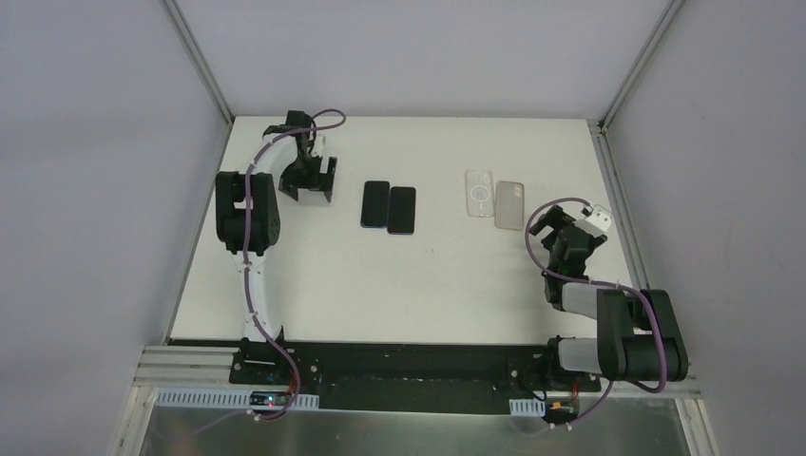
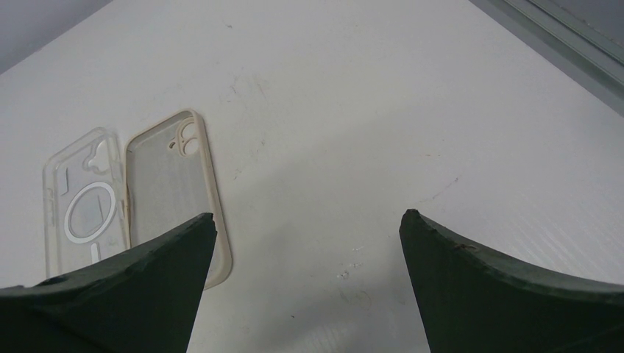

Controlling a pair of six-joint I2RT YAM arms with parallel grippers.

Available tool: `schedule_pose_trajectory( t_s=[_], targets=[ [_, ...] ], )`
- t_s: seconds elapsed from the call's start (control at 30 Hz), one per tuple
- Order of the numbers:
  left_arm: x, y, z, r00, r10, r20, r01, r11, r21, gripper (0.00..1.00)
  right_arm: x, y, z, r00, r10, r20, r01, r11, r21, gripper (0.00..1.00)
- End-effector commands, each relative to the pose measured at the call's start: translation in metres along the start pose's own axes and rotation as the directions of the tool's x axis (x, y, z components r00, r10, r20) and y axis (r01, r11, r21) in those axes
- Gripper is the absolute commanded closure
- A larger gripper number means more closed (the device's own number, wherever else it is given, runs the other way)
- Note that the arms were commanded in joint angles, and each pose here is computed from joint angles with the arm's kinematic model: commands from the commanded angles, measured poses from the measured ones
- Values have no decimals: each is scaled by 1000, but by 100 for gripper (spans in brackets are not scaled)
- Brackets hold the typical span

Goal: Take the phone out of the phone case
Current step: Reset both arms

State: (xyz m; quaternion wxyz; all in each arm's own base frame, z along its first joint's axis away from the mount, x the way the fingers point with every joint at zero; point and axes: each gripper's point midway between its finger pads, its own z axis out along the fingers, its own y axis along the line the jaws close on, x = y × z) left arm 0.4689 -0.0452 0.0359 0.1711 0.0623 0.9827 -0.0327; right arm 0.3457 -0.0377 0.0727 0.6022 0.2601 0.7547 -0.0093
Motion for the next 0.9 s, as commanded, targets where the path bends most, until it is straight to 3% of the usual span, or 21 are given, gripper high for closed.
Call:
schedule_pose_trajectory(
  t_s=[0.0, 0.1, 0.2, 0.3, 0.4, 0.53, 0.87],
  targets=[
    [33, -10, -29, 991, -32, -128, 30, 999, -12, 1, -20, 9, 3, 998, 31, 52, -30, 999, -24, 0],
    [25, -24, -57, 997, 15, -74, -20, 998, -63, 1, -19, 9, 3, 998, 31, 52, -30, 999, -24, 0],
    [12, -48, -114, 987, 112, 118, -95, 985, -146, 1, -19, 9, 3, 998, 31, 51, -30, 999, -23, 0],
    [24, -64, -151, 942, 78, 326, -28, 988, -154, 1, -20, 9, 3, 998, 31, 52, -30, 999, -24, 0],
    [36, -65, -174, 895, 32, 444, 26, 992, -124, 1, -20, 9, 3, 998, 31, 52, -30, 999, -24, 0],
    [49, -53, -187, 872, 45, 488, 57, 980, -191, 1, -20, 9, 3, 998, 31, 52, -30, 999, -24, 0],
    [66, -38, -185, 872, 87, 482, 92, 938, -335, 1, -19, 9, 3, 998, 31, 51, -30, 999, -23, 0]
  ],
)
